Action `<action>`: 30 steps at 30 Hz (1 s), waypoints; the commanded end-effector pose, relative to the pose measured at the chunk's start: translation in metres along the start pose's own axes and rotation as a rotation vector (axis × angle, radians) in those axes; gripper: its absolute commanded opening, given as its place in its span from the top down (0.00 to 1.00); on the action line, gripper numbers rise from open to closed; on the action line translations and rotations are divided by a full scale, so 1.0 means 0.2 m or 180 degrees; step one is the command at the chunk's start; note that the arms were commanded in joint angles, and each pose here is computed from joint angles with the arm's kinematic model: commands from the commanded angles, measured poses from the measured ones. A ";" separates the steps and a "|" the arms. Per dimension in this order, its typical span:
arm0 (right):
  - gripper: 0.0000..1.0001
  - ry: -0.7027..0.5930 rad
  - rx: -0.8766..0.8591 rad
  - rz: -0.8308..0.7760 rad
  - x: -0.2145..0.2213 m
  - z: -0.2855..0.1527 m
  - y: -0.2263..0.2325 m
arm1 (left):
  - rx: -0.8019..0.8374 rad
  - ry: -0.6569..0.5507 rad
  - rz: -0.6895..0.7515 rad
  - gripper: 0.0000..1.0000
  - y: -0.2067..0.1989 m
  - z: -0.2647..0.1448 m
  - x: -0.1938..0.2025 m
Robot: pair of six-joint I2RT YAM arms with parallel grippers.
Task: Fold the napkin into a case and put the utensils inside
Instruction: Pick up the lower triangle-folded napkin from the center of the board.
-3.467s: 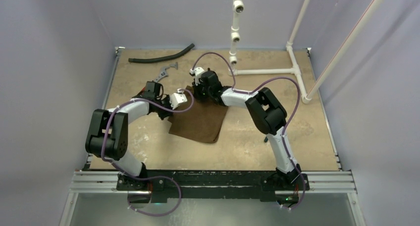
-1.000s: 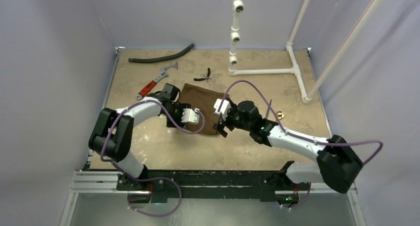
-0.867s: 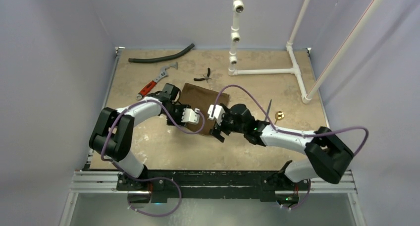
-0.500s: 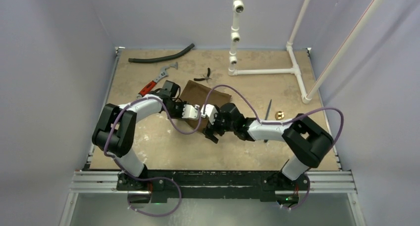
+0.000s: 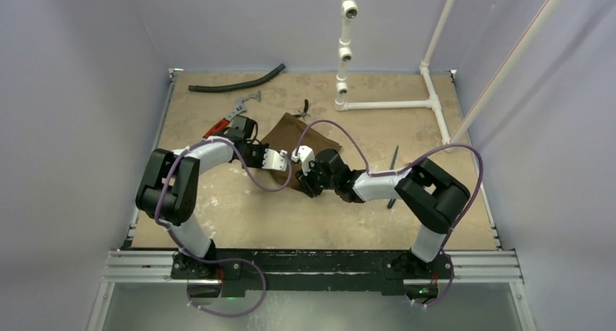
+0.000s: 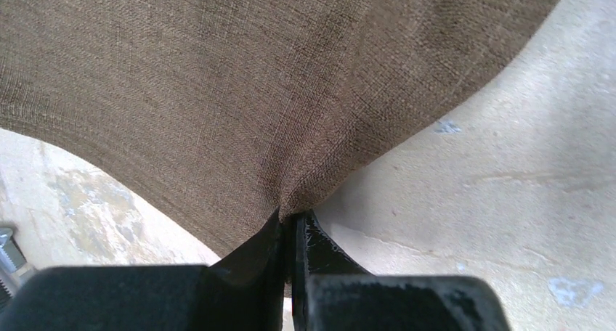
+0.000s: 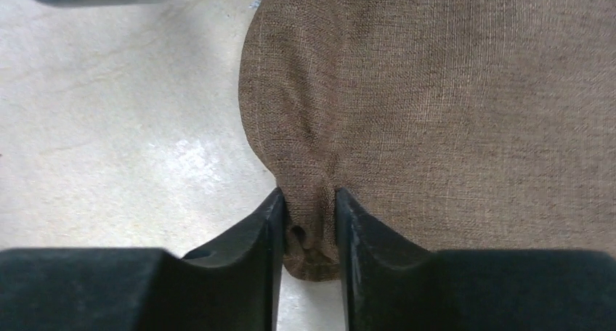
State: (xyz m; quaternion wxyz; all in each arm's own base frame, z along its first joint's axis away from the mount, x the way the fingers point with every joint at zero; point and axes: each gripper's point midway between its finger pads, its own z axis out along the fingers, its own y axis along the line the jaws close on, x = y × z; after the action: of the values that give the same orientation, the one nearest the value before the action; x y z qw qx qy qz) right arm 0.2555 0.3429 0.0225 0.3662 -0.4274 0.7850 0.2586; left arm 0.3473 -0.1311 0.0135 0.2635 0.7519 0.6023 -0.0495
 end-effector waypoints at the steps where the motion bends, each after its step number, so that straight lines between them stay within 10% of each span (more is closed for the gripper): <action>1: 0.75 -0.0068 -0.0255 0.0322 0.02 0.00 0.10 | 0.0933 0.0012 -0.0279 1.00 -0.44 -0.02 0.05; 6: 1.00 -0.0202 -0.0557 0.0488 0.01 -0.07 0.21 | 0.1226 -0.0045 -0.0266 1.00 -0.58 -0.15 0.01; 16: 1.00 -0.0044 -0.1441 0.0944 0.06 -0.23 0.47 | 0.1527 -0.0063 -0.0284 0.99 -0.76 -0.34 -0.05; 19: 1.00 0.0092 -0.1620 0.1153 0.05 -0.23 0.48 | 0.1105 -0.0094 -0.0330 0.54 -0.58 -0.36 -0.10; 24: 1.00 0.0077 -0.1718 0.1607 0.01 -0.26 0.38 | 0.0688 -0.0419 -0.0184 0.15 -0.43 -0.41 -0.25; 30: 1.00 0.0013 -0.1784 0.1926 -0.04 -0.26 0.30 | 0.0828 -0.0491 -0.0049 0.08 -0.49 -0.28 -0.37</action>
State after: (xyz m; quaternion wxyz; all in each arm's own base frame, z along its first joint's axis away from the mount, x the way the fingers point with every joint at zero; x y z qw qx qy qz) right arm 0.1825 0.3294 0.0420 0.1565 -0.2753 0.7960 0.5159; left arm 0.2303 -0.1301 0.0632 0.1982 0.7671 0.5891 -0.1587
